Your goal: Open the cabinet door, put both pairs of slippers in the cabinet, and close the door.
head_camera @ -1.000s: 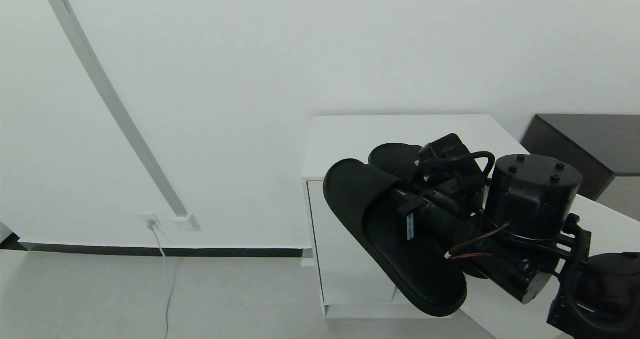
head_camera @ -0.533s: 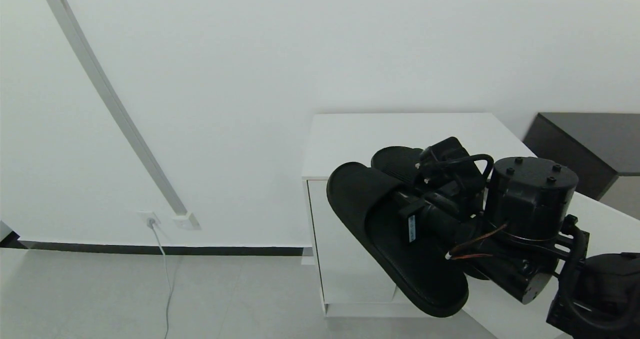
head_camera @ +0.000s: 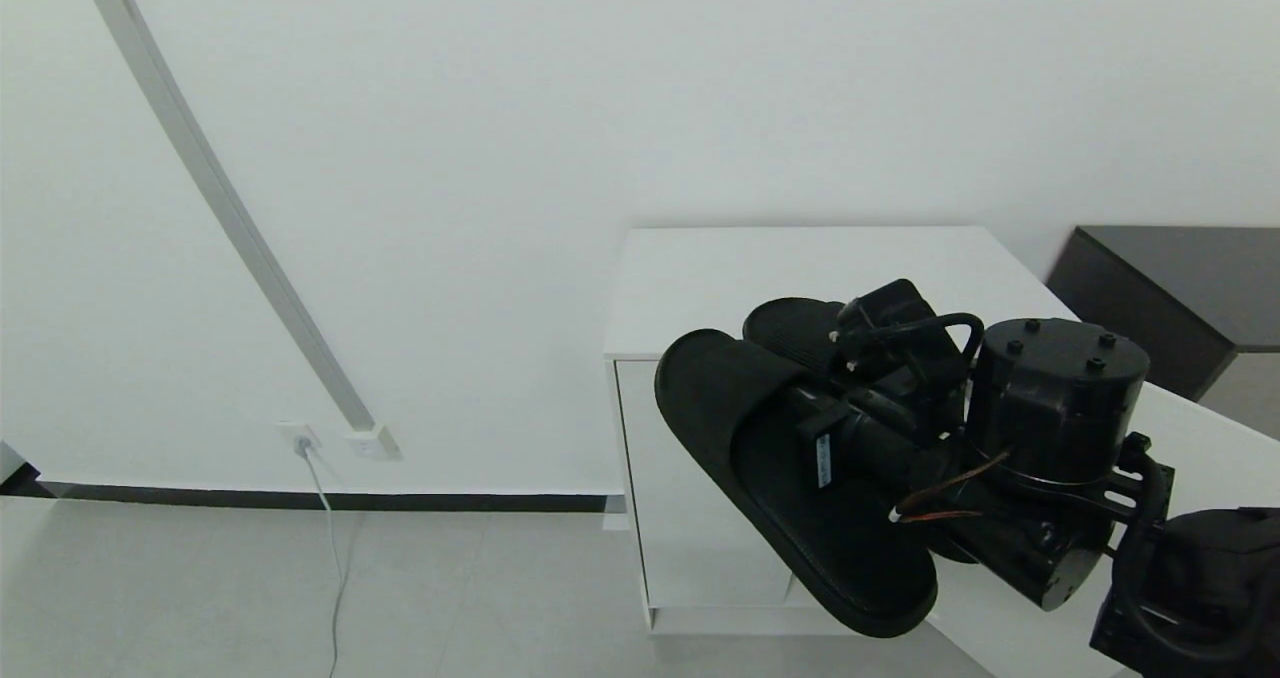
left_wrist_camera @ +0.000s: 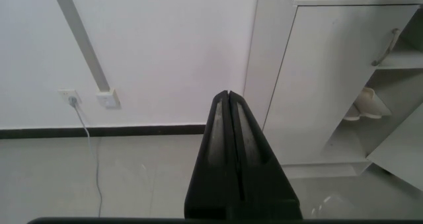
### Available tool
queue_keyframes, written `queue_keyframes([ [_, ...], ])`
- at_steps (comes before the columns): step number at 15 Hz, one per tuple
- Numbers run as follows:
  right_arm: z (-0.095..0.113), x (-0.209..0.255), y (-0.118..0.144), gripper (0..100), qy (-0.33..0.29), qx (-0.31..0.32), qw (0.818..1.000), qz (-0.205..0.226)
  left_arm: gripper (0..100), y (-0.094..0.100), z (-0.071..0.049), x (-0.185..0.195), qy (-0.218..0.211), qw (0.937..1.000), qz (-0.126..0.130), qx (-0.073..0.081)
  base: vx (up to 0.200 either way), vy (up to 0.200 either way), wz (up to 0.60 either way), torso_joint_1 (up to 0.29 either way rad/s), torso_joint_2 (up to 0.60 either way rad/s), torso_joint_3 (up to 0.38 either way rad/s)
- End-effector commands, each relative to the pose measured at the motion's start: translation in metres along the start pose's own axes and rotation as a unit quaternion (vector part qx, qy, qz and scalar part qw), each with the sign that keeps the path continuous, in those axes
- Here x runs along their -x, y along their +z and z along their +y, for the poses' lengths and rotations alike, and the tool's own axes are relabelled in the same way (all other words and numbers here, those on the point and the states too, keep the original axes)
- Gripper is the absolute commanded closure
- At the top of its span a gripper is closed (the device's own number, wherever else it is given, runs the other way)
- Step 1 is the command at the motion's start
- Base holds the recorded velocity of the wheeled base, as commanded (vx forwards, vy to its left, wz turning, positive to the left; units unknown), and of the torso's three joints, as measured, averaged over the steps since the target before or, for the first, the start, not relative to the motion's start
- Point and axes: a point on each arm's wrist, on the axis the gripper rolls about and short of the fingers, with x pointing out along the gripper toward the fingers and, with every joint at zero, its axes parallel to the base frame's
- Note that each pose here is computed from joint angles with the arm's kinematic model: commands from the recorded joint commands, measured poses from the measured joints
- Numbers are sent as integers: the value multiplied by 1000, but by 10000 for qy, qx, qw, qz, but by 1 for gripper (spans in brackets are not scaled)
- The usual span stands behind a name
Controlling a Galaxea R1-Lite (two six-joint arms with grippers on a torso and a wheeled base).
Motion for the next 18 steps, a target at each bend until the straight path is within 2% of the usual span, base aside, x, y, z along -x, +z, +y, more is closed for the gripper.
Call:
queue_keyframes([
  [1, 1, -1, -3, 100, 6, 6, 10000, 40, 100, 0, 0, 0, 0, 10000, 5, 4, 0, -200, 0, -7, 7, 12],
  [18, -1, -1, -7, 100, -18, -30, 9999, 109, 100, 0, 0, 0, -7, 10000, 5, 4, 0, -200, 0, 2, 3, 2],
])
